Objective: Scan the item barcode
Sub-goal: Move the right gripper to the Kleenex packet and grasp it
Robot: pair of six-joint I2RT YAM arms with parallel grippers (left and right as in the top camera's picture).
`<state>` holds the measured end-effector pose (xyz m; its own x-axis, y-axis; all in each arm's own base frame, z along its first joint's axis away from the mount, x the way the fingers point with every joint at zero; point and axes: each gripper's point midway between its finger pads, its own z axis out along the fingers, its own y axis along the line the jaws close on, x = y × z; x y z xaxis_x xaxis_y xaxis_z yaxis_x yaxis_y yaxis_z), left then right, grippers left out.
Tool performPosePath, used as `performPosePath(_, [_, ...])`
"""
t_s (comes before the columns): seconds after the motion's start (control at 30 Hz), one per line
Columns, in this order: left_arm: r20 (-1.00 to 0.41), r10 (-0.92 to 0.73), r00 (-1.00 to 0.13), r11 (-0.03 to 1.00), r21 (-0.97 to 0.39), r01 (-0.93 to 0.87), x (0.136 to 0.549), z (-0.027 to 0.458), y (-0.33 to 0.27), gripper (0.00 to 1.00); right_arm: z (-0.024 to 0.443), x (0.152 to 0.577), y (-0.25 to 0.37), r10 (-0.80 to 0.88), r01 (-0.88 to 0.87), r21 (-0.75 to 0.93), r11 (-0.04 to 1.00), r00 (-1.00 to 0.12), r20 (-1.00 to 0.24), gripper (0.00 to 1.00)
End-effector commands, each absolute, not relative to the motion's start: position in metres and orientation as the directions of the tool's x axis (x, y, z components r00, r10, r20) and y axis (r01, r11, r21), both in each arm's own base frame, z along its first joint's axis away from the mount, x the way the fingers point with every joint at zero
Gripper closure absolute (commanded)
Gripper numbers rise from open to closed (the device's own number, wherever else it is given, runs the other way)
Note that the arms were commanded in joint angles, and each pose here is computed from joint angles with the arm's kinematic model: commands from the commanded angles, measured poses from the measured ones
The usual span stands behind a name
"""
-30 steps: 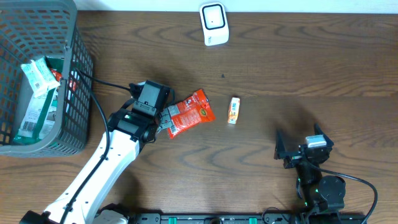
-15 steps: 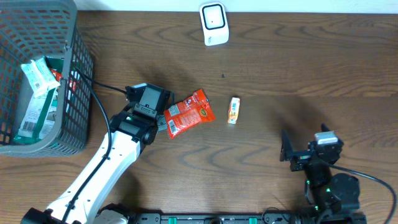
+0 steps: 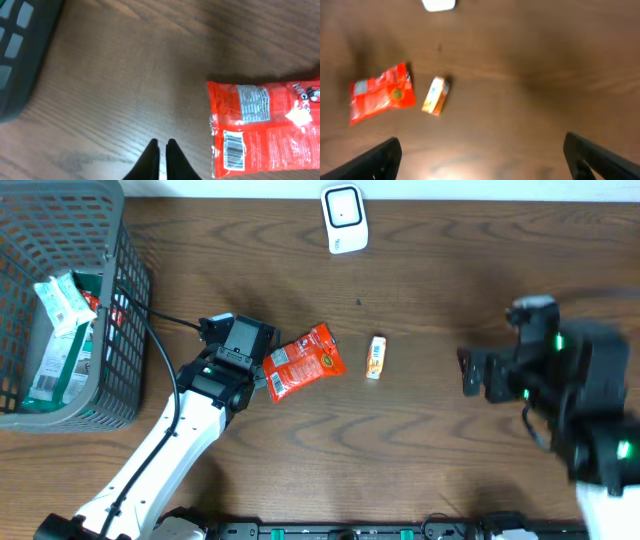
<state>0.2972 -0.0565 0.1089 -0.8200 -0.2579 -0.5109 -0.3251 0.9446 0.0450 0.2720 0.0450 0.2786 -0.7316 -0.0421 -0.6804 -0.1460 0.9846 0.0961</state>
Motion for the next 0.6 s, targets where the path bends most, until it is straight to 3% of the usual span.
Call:
performPosePath(0.0, [-0.520,-0.260,-0.814,0.937,0.069,-0.343,0.298,0.107,-0.050,0.88,0.288,0.288,0.073,-0.025,-0.208,0.240,0.948,-0.803,-0.596,0.01])
performPosePath(0.13, [-0.507,-0.263,-0.821,0.941,0.051,-0.333,0.297,0.106,-0.054,0.87,0.273,0.303,0.100,-0.016,-0.250,0.375,0.892,-0.849,-0.528,0.01])
performPosePath(0.2, [-0.471,-0.278,-0.837,0.948,0.003,-0.317,0.294,0.102,-0.062,0.86,0.260,0.309,0.104,0.060,-0.157,0.434,0.887,-0.893,-0.446,0.01])
performPosePath(0.4, [-0.397,-0.299,-0.868,0.954,-0.125,-0.271,0.300,0.098,-0.066,0.86,0.207,0.323,0.119,0.097,-0.005,0.311,0.950,-0.945,-0.311,0.01])
performPosePath(0.57, [-0.365,-0.281,-0.888,0.958,-0.168,-0.234,0.301,0.097,-0.058,0.83,0.174,0.334,0.143,0.062,-0.009,0.258,0.966,-0.962,-0.266,0.01])
